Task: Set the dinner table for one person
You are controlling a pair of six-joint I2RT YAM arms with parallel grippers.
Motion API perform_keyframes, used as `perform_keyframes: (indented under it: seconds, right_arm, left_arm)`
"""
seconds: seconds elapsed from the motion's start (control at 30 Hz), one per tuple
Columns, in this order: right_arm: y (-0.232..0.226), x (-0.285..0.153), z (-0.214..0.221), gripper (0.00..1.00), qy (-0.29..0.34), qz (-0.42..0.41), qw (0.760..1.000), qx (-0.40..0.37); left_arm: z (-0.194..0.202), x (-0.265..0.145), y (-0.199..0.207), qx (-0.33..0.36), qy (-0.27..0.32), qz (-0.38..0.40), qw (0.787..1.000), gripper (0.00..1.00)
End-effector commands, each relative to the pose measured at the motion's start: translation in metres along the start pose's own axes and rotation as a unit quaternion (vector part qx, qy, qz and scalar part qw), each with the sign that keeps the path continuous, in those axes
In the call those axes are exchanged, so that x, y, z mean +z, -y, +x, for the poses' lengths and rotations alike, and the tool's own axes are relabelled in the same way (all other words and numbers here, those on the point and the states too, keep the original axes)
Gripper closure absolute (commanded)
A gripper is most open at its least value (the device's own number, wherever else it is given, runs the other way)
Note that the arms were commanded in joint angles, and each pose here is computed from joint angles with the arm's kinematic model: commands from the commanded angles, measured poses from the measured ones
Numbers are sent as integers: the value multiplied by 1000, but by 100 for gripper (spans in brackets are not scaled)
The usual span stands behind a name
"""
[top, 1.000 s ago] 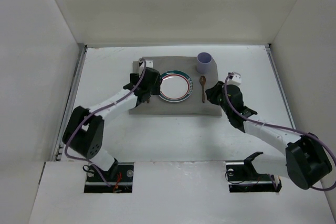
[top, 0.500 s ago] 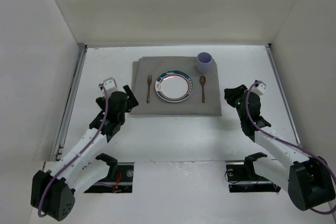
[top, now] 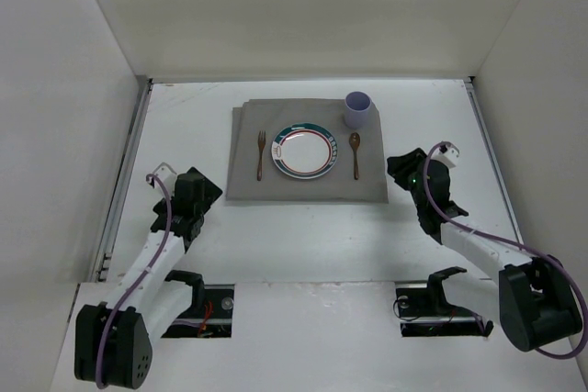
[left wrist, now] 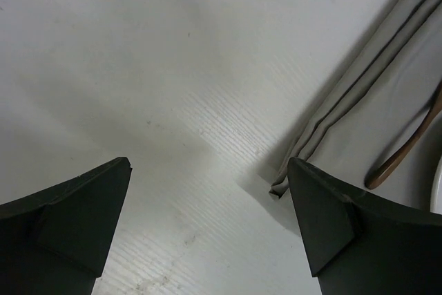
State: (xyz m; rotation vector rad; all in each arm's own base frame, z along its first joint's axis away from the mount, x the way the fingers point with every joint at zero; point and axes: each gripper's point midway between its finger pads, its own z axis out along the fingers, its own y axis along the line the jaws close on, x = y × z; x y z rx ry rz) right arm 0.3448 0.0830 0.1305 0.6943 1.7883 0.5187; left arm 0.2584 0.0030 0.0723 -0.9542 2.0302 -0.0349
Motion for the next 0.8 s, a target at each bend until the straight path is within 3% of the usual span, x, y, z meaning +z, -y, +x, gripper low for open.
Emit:
perform_keyframes:
  seconds: [0.0,0.77]
  right_arm:
    - [-22,2,-20,53,31,-34,999,15]
    - [-35,-3,-17,51,22,-55,998,9]
  left_arm:
    - [1,-2,10,-18,-11,11,1000,0]
    - [-2,-2,15,-25,0,26,999,0]
